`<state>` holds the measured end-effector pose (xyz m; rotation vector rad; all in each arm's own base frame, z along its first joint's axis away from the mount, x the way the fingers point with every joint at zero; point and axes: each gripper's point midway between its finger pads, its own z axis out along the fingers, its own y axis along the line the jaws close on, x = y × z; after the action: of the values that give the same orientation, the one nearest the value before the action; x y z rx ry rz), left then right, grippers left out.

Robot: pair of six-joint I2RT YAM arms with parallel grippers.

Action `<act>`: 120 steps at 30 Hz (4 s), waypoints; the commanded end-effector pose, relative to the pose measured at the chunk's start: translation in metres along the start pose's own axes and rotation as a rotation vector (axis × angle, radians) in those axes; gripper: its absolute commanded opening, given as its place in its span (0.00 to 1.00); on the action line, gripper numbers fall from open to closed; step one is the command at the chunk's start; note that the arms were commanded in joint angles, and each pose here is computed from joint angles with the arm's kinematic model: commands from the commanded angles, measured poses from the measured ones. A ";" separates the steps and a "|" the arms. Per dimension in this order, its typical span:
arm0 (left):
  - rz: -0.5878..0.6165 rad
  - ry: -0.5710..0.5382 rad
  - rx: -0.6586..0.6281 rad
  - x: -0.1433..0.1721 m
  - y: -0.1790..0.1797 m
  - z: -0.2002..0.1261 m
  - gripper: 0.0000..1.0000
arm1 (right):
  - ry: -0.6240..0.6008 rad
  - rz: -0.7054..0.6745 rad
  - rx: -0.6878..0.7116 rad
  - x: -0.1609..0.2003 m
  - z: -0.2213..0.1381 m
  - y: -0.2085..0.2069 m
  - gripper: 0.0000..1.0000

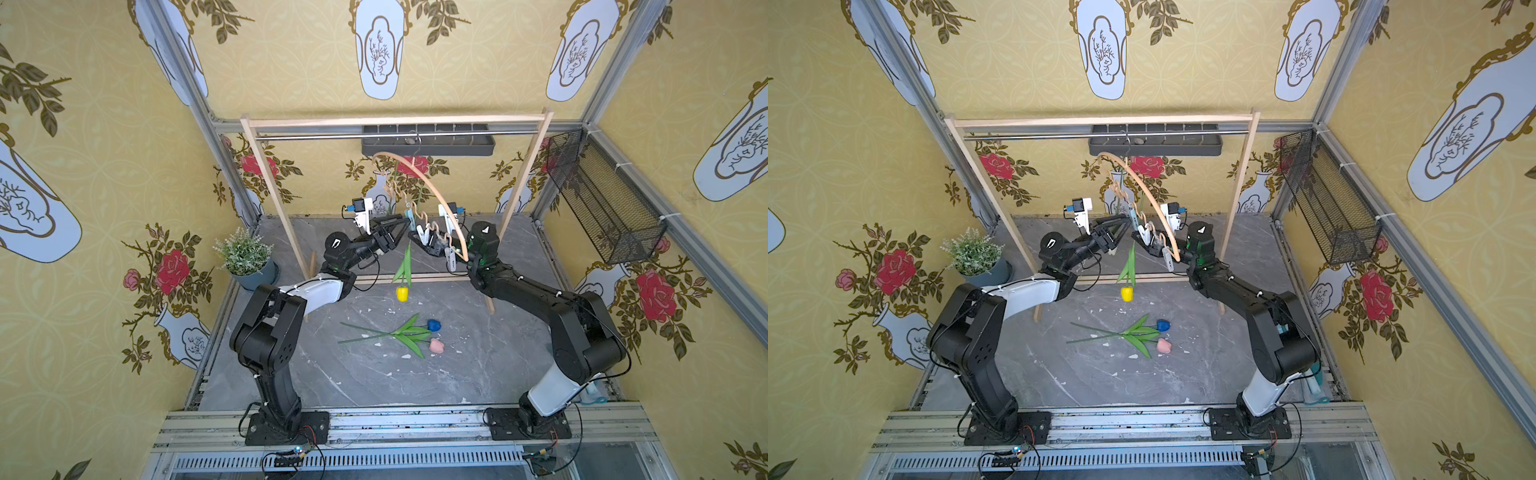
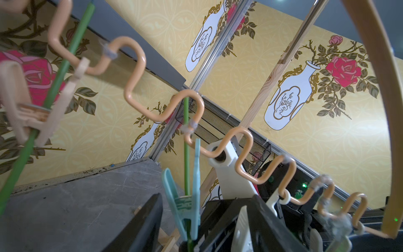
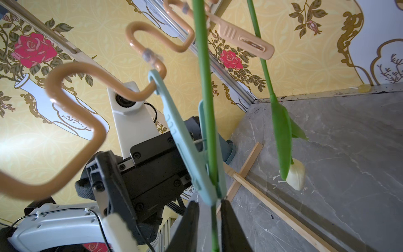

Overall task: Dry the flowers on a clothes hanger
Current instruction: Clamp the flower onto the hanger, then pick up the flower at the center of the board.

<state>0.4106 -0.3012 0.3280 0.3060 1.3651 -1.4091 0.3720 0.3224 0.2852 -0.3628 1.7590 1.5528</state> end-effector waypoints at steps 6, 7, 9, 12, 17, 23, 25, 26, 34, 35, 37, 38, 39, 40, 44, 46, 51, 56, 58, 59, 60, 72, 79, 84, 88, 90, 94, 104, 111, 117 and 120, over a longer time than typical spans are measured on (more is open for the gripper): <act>-0.016 0.057 -0.115 0.026 0.014 -0.030 0.69 | -0.021 0.044 0.130 0.011 -0.028 -0.035 0.43; -0.016 0.065 -0.134 0.028 0.014 -0.035 0.69 | -0.016 0.058 0.158 0.016 -0.035 -0.043 0.44; -0.009 0.078 -0.179 0.032 0.015 -0.045 0.70 | 0.000 0.083 0.223 0.029 -0.051 -0.059 0.46; -0.004 0.108 -0.290 0.036 0.021 -0.063 0.70 | 0.050 0.066 0.329 0.054 -0.072 -0.075 0.53; -0.041 0.155 -0.701 0.044 0.054 -0.125 0.75 | 0.196 0.005 0.448 0.104 -0.094 -0.079 0.53; -0.022 0.187 -1.047 0.047 0.057 -0.211 0.76 | 0.375 -0.082 0.405 0.174 -0.083 -0.054 0.52; -0.013 0.186 -1.125 0.047 0.054 -0.234 0.75 | 0.454 -0.135 0.376 0.197 -0.070 -0.044 0.50; -0.022 0.184 -1.173 0.047 0.052 -0.248 0.75 | 0.493 -0.163 0.362 0.209 -0.062 -0.038 0.48; -0.121 0.144 -1.276 0.070 0.045 -0.297 0.71 | 0.665 -0.264 0.336 0.267 -0.002 -0.039 0.41; -0.137 0.149 -1.276 0.074 0.046 -0.299 0.71 | 0.679 -0.273 0.336 0.272 0.005 -0.040 0.40; -0.158 0.166 -1.277 0.081 0.047 -0.300 0.70 | 0.699 -0.283 0.347 0.277 0.016 -0.046 0.40; -0.166 0.173 -1.278 0.083 0.048 -0.300 0.69 | 0.709 -0.286 0.354 0.280 0.020 -0.049 0.39; -0.171 0.180 -1.278 0.085 0.049 -0.299 0.69 | 0.723 -0.290 0.358 0.282 0.024 -0.052 0.38; -0.176 0.186 -1.276 0.087 0.049 -0.299 0.67 | 0.735 -0.293 0.367 0.285 0.027 -0.056 0.37; -0.184 0.184 -1.267 0.088 0.050 -0.297 0.65 | 0.783 -0.307 0.377 0.296 0.032 -0.063 0.36; -0.185 0.177 -1.257 0.089 0.050 -0.296 0.64 | 0.808 -0.318 0.381 0.301 0.032 -0.065 0.35; -0.194 0.182 -1.254 0.093 0.052 -0.297 0.63 | 0.873 -0.344 0.401 0.314 0.029 -0.071 0.29; -0.198 0.179 -1.248 0.094 0.052 -0.295 0.62 | 0.902 -0.364 0.427 0.320 0.028 -0.076 0.24; -0.197 0.176 -1.245 0.093 0.052 -0.295 0.61 | 0.910 -0.373 0.435 0.321 0.027 -0.077 0.22; -0.198 0.176 -1.245 0.093 0.052 -0.295 0.61 | 0.912 -0.380 0.439 0.321 0.026 -0.077 0.20; -0.199 0.178 -1.245 0.094 0.053 -0.295 0.61 | 0.917 -0.386 0.445 0.321 0.026 -0.078 0.19; -0.211 0.173 -1.238 0.095 0.053 -0.294 0.59 | 0.957 -0.464 0.477 0.323 0.025 -0.083 0.10; -0.217 0.173 -1.228 0.095 0.053 -0.291 0.58 | 0.900 -0.500 0.428 0.309 0.038 -0.070 0.03; -0.223 0.179 -1.198 0.095 0.050 -0.285 0.57 | 0.842 -0.527 0.385 0.293 0.046 -0.054 0.00; -0.252 0.202 -1.125 0.101 0.046 -0.272 0.56 | 0.766 -0.529 0.333 0.274 0.051 -0.029 0.00; -0.268 0.202 -1.058 0.102 0.042 -0.261 0.56 | 0.729 -0.524 0.316 0.265 0.053 -0.020 0.00; -0.293 0.206 -0.896 0.104 0.028 -0.234 0.56 | 0.648 -0.504 0.295 0.247 0.053 -0.004 0.00; -0.321 0.249 -0.794 0.112 0.019 -0.214 0.47 | 0.444 -0.446 0.275 0.209 0.050 0.018 0.00; -0.344 0.284 -0.724 0.122 0.014 -0.198 0.37 | 0.418 -0.408 0.237 0.209 0.048 0.025 0.00; -0.375 0.298 -0.692 0.130 0.016 -0.189 0.27 | 0.406 -0.395 0.229 0.208 0.046 0.028 0.00; -0.380 0.294 -0.679 0.130 0.016 -0.185 0.17 | 0.397 -0.390 0.225 0.206 0.044 0.030 0.00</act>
<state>0.2835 -0.2020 0.1486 -0.2401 2.1884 -1.0719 0.2248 0.4189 0.1483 -0.9268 2.0492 0.9971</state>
